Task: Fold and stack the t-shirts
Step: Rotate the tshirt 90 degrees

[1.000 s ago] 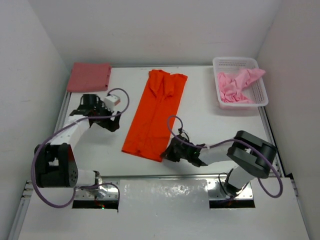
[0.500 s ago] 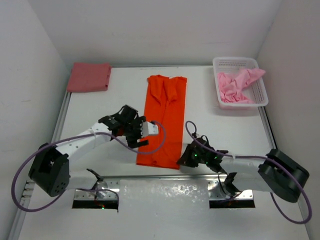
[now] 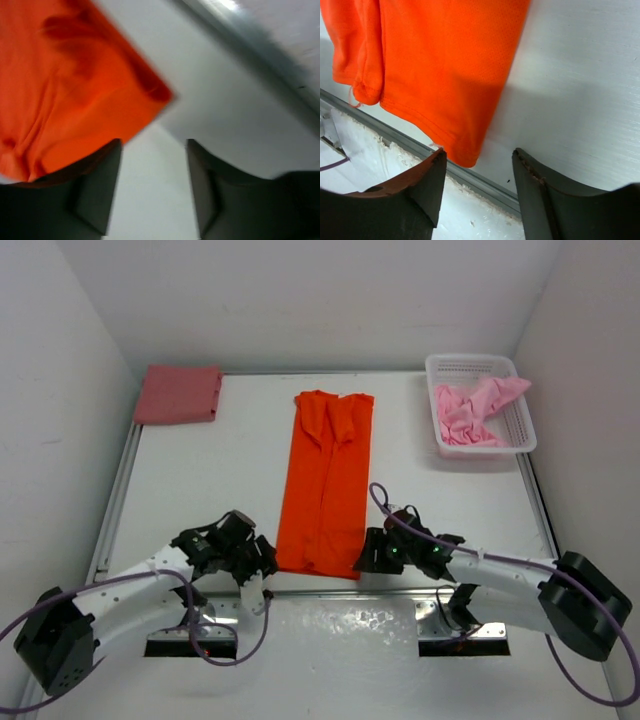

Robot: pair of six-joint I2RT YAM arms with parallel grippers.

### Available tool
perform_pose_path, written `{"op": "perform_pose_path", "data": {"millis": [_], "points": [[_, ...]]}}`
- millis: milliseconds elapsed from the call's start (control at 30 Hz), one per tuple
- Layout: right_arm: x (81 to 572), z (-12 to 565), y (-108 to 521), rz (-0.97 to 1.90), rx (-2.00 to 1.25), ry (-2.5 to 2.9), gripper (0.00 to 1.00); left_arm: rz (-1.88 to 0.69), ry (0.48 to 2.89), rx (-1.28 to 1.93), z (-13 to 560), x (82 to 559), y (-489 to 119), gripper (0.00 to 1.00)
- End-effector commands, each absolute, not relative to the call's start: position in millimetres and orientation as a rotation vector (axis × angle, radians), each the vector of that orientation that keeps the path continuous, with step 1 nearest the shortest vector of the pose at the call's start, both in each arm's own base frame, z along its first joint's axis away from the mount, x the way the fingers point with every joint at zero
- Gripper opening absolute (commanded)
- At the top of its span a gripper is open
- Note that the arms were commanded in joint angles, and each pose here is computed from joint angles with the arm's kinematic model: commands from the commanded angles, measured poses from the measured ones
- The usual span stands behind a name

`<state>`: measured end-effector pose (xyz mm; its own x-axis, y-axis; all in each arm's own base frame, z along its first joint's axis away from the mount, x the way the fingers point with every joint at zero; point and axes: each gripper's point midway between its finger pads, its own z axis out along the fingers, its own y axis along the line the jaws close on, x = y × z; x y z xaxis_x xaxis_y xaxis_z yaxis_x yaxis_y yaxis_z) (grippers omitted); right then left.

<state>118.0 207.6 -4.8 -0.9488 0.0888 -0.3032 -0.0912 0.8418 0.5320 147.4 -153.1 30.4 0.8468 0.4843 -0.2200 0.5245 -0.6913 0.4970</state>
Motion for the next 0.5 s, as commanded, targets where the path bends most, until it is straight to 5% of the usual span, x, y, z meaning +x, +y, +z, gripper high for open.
{"op": "perform_pose_path", "data": {"millis": [0,133,333,400,467], "points": [[79,-45,167,0.604,0.001,2.914,0.53,-0.127,0.419,2.510,20,136,-169,0.57],[80,-46,176,0.629,-0.003,2.943,0.48,-0.181,0.400,2.482,1,127,-176,0.65],[80,-47,181,0.619,-0.003,2.975,0.43,-0.213,0.477,2.471,-1,137,-192,0.61],[79,-47,181,0.631,0.004,2.977,0.35,-0.274,0.461,2.483,-3,124,-189,0.49],[78,-47,182,0.649,0.005,2.974,0.27,-0.304,0.425,2.477,-3,113,-189,0.24]]}}
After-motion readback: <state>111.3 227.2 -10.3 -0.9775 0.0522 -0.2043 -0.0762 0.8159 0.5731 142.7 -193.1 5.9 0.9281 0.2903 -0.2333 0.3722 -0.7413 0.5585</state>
